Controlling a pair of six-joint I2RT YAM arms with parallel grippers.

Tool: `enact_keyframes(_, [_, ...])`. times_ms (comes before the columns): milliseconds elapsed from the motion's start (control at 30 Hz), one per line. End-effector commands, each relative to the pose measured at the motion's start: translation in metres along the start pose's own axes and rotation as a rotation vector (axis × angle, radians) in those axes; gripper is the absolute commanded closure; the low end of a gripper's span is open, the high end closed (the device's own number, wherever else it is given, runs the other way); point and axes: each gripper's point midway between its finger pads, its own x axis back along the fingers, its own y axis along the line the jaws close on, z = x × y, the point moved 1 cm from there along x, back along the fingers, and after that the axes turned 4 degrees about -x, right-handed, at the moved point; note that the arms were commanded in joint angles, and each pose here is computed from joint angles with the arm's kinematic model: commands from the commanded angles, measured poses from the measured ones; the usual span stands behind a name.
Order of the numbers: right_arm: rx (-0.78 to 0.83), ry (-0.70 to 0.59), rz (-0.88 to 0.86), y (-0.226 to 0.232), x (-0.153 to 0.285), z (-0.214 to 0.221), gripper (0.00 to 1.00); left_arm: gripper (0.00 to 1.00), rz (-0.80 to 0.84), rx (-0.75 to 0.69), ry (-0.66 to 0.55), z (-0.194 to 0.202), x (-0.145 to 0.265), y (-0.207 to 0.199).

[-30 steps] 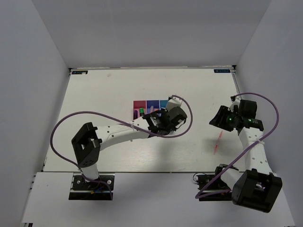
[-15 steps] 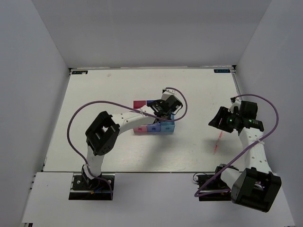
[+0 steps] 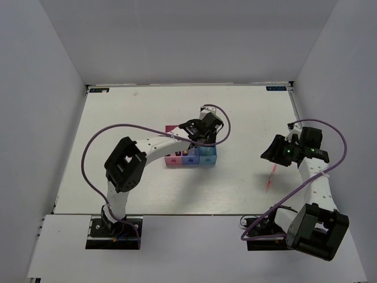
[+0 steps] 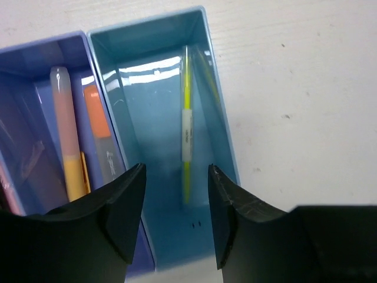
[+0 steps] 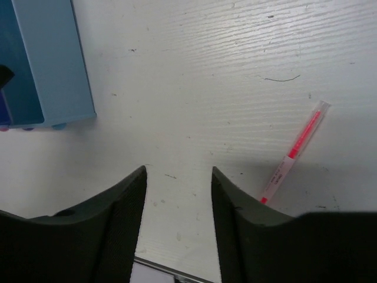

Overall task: Sort the stationery into containers
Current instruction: Place the pen in the storage box, then pick up the pen from the center of the board.

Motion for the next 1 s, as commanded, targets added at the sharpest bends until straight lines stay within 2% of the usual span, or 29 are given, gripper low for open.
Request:
enact_keyframes(0, [0.031, 0.002, -0.021, -0.001, 0.0, 0.0, 0.5, 0.43, 0.146, 0.028, -0.11, -0.035, 0.058, -0.017])
enact_keyframes(67, [0.05, -0.001, -0.001, -0.005, 0.0, -0.001, 0.61, 0.44, 0.213, 0.031, -0.176, -0.049, 0.092, -0.027])
enact_keyframes(100, [0.051, -0.006, 0.046, -0.013, 0.001, -0.002, 0.69, 0.5, 0.216, 0.007, -0.15, -0.031, 0.092, -0.025])
enact_keyframes(133, [0.061, -0.001, 0.07, -0.017, 0.003, -0.002, 0.85, 0.55, 0.249, 0.018, -0.191, -0.037, 0.109, -0.028])
enact_keyframes(167, [0.058, 0.007, 0.099, -0.021, 0.003, 0.0, 0.91, 0.61, 0.29, 0.039, -0.243, -0.047, 0.131, -0.027])
enact_keyframes(200, [0.054, 0.01, 0.193, -0.036, 0.006, -0.001, 0.91, 0.71, 0.262, 0.016, -0.189, -0.014, 0.119, -0.013])
enact_keyframes(233, [0.042, 0.042, 0.231, -0.042, 0.008, 0.003, 0.91, 0.74, 0.315, 0.063, -0.274, -0.032, 0.153, -0.008])
enact_keyframes(300, [0.035, 0.063, 0.323, -0.056, 0.012, 0.005, 0.8, 0.72, 0.296, 0.056, -0.256, -0.007, 0.152, 0.011])
enact_keyframes(333, [0.029, 0.083, 0.371, -0.065, 0.014, 0.008, 0.67, 0.66, 0.292, 0.052, -0.261, 0.004, 0.163, 0.024])
enact_keyframes(367, [0.018, 0.101, 0.397, -0.07, 0.014, 0.012, 0.61, 0.56, 0.268, 0.059, -0.272, 0.012, 0.171, 0.041])
enact_keyframes(400, [0.018, 0.115, 0.399, -0.071, 0.013, 0.015, 0.56, 0.43, 0.25, 0.061, -0.269, 0.016, 0.173, 0.05])
enact_keyframes(433, [0.013, 0.133, 0.405, -0.073, 0.011, 0.018, 0.51, 0.21, 0.223, 0.051, -0.251, 0.029, 0.179, 0.066])
enact_keyframes(500, [-0.003, 0.193, 0.422, -0.08, 0.003, 0.024, 0.46, 0.0, 0.143, 0.037, -0.247, 0.044, 0.195, 0.099])
enact_keyframes(567, [-0.019, 0.202, 0.429, -0.082, 0.0, 0.021, 0.43, 0.0, 0.109, 0.037, -0.237, 0.056, 0.197, 0.116])
enact_keyframes(667, [-0.025, 0.233, 0.417, -0.084, -0.011, 0.021, 0.43, 0.0, 0.045, 0.067, -0.155, 0.087, 0.184, 0.142])
enact_keyframes(733, [-0.044, 0.247, 0.408, -0.086, -0.02, 0.021, 0.43, 0.0, 0.018, 0.129, -0.14, 0.098, 0.179, 0.161])
enact_keyframes(867, [-0.051, 0.291, 0.438, -0.092, -0.033, 0.022, 0.48, 0.0, 0.044, 0.232, -0.041, 0.132, 0.167, 0.175])
enact_keyframes(967, [-0.041, 0.284, 0.433, -0.094, -0.043, 0.02, 0.55, 0.0, 0.033, 0.283, -0.046, 0.136, 0.165, 0.183])
